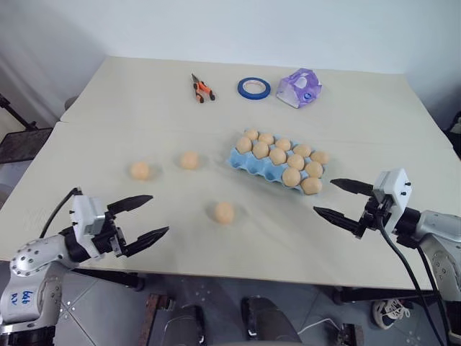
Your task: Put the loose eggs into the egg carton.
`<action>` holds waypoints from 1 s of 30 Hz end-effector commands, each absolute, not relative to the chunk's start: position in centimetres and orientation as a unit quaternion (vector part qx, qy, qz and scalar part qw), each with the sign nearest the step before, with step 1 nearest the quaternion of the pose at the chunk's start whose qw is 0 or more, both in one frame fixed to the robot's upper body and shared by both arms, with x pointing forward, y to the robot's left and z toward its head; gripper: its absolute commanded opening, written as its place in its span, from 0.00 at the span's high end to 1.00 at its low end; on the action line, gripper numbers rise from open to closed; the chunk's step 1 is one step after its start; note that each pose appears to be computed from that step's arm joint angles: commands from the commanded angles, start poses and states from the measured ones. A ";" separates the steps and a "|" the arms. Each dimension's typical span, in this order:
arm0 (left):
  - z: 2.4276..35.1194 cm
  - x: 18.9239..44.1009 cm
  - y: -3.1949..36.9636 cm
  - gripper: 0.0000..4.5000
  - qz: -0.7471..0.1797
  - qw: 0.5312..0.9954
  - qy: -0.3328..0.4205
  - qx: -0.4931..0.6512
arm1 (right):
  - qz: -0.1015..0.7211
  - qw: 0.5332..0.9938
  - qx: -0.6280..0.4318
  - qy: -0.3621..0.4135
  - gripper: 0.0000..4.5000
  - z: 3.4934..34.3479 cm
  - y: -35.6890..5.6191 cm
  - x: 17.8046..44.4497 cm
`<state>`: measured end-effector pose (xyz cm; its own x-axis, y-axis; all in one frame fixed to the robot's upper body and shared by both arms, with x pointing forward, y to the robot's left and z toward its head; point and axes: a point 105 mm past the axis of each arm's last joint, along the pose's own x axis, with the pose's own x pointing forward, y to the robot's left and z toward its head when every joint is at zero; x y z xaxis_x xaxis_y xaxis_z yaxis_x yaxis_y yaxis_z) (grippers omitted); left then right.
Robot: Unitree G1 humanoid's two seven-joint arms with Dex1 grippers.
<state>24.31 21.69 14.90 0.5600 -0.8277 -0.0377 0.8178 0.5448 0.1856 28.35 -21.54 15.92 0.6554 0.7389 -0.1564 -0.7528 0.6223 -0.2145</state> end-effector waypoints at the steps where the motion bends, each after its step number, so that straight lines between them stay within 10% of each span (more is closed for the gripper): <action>1: 16.6 25.2 19.6 0.00 -0.484 0.865 -0.069 0.112 | 0.420 0.896 -0.143 0.006 0.00 17.0 -21.2 28.6; 30: 9.8 32.2 7.5 0.00 -0.529 0.836 -0.006 0.148 | 0.396 0.908 -0.138 0.008 0.00 16.3 -21.1 27.8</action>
